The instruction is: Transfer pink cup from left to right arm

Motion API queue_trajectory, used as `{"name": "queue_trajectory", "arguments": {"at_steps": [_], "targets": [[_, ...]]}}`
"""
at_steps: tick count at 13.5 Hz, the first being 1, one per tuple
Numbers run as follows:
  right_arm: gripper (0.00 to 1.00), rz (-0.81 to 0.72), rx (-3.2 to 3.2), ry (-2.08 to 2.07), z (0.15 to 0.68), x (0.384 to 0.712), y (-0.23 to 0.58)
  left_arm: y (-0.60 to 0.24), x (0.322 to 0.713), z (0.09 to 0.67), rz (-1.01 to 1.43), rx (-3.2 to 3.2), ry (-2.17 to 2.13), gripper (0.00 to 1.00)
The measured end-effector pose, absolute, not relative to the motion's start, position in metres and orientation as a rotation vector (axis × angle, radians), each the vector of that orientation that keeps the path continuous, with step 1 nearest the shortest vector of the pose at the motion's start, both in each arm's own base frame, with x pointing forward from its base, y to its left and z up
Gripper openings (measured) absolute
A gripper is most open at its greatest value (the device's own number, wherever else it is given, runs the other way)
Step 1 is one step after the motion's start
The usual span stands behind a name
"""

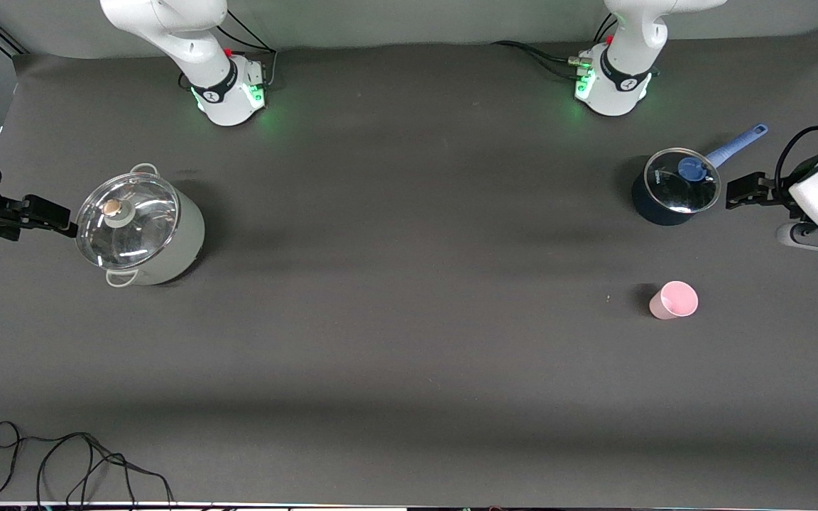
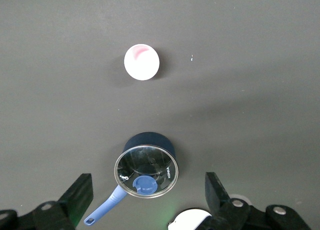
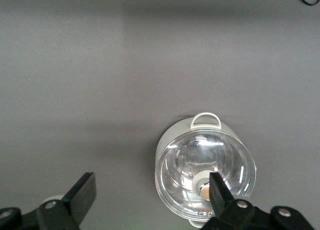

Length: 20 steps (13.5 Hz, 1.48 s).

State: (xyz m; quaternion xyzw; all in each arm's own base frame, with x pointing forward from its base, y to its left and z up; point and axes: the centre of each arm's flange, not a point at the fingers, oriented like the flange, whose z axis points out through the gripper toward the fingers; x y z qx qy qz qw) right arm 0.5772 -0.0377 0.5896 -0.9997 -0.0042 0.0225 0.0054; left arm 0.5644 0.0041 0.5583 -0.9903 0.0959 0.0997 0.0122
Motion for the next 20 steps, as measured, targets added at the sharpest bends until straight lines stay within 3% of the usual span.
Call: {"name": "queue_trajectory", "arguments": {"at_steps": [14,20], "targets": [[1.00,0.069,-3.131,-0.013,0.590,0.577,-0.038,0.004,0.565,0.558,0.313,-3.087,0.306,1.00],[1.00,0.066,-3.131,-0.013,0.590,0.577,-0.038,0.027,0.578,0.554,0.298,-3.030,0.834,1.00]]}}
